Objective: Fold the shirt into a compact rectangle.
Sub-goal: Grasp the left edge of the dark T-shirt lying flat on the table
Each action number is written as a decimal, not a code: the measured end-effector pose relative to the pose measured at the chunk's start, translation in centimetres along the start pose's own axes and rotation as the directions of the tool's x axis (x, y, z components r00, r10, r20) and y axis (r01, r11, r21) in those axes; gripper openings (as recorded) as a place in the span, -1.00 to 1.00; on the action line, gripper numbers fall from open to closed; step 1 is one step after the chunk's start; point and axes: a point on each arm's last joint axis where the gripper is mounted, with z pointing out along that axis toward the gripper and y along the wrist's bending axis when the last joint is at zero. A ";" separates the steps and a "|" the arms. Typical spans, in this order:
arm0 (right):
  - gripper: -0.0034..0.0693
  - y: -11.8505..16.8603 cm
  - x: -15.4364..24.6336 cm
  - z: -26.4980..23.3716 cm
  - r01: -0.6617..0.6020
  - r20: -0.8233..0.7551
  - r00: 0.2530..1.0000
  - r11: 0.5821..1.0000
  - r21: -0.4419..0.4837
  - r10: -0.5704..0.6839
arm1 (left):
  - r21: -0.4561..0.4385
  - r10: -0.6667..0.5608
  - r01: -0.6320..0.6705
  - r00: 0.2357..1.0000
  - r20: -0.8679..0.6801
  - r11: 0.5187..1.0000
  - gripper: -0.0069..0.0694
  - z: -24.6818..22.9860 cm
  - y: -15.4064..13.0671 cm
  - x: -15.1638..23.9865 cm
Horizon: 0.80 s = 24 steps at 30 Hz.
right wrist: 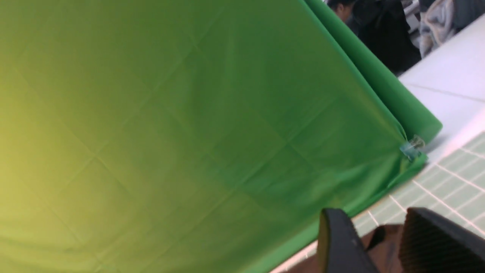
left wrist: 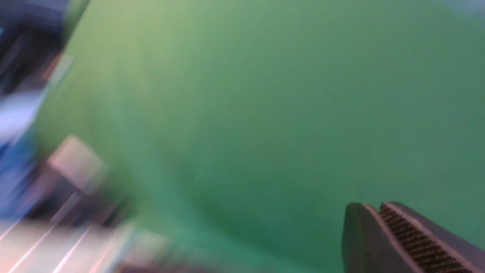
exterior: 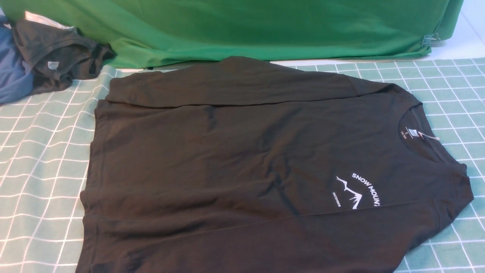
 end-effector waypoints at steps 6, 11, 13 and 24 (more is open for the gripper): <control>-0.30 0.2 -0.2 0.0 -0.039 0.005 0.999 0.999 -0.009 0.039 | -0.123 0.086 -0.250 0.687 -0.722 0.960 -0.78 6.5 1.6 4.6; -0.69 3.8 -2.5 0.5 0.052 -0.162 0.985 0.997 -0.057 -0.061 | -0.049 0.047 -0.229 0.397 -0.917 0.972 -0.79 9.4 2.7 9.4; -0.81 5.6 -3.8 1.3 0.133 -0.249 0.956 0.987 -0.095 -0.153 | -0.005 0.067 -0.216 0.326 -0.943 0.976 -0.81 10.3 2.8 11.0; -0.85 9.2 -2.7 7.9 0.273 -0.599 0.729 0.943 -0.189 -0.331 | 0.235 0.272 -0.412 0.034 -0.962 0.880 -0.82 11.5 -0.5 18.6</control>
